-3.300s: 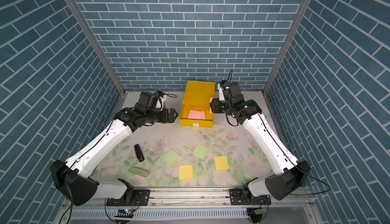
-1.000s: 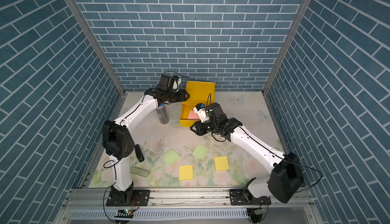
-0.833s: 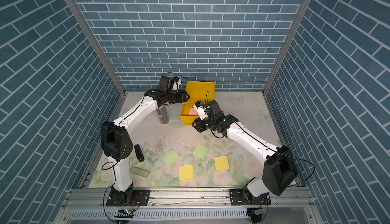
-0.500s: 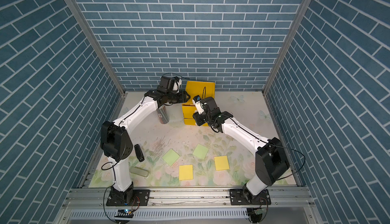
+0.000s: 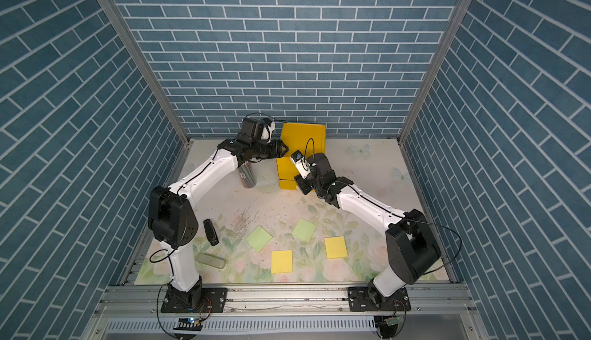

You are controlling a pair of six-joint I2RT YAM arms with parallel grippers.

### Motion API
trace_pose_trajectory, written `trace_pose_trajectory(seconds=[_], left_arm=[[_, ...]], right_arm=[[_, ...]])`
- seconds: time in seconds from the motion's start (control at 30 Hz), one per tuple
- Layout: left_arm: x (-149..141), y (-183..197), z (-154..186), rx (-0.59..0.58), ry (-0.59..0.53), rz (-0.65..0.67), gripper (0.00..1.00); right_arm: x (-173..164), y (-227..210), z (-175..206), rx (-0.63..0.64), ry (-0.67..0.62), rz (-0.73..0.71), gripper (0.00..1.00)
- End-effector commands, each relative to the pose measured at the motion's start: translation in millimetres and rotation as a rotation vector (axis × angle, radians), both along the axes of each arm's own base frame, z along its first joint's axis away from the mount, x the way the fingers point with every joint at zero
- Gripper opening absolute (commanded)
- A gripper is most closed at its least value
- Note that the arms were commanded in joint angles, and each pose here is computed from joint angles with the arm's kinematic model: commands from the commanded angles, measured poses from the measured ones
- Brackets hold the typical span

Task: Please put the sticky notes in the drawer by color
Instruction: Close the drawer in the storage box, then open the drawer in the storage box.

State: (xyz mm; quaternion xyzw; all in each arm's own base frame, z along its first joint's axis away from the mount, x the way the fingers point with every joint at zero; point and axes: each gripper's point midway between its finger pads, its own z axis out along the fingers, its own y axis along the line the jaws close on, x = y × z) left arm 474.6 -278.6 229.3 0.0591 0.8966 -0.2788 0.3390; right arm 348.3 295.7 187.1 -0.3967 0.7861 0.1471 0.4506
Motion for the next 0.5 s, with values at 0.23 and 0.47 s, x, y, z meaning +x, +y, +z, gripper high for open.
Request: trace_pose_trajectory(seconds=[0.23,0.47], left_arm=[[-21,5,-15,0.026,0.062,-0.002,0.61],[-19,4,-17,0.027,0.057,-0.002,0.62]], right_arm=[[-45,-22,24,-0.134,-0.528,0.404,0.77],[-23,-12,6,-0.188,-0.46,0.458,0.73]])
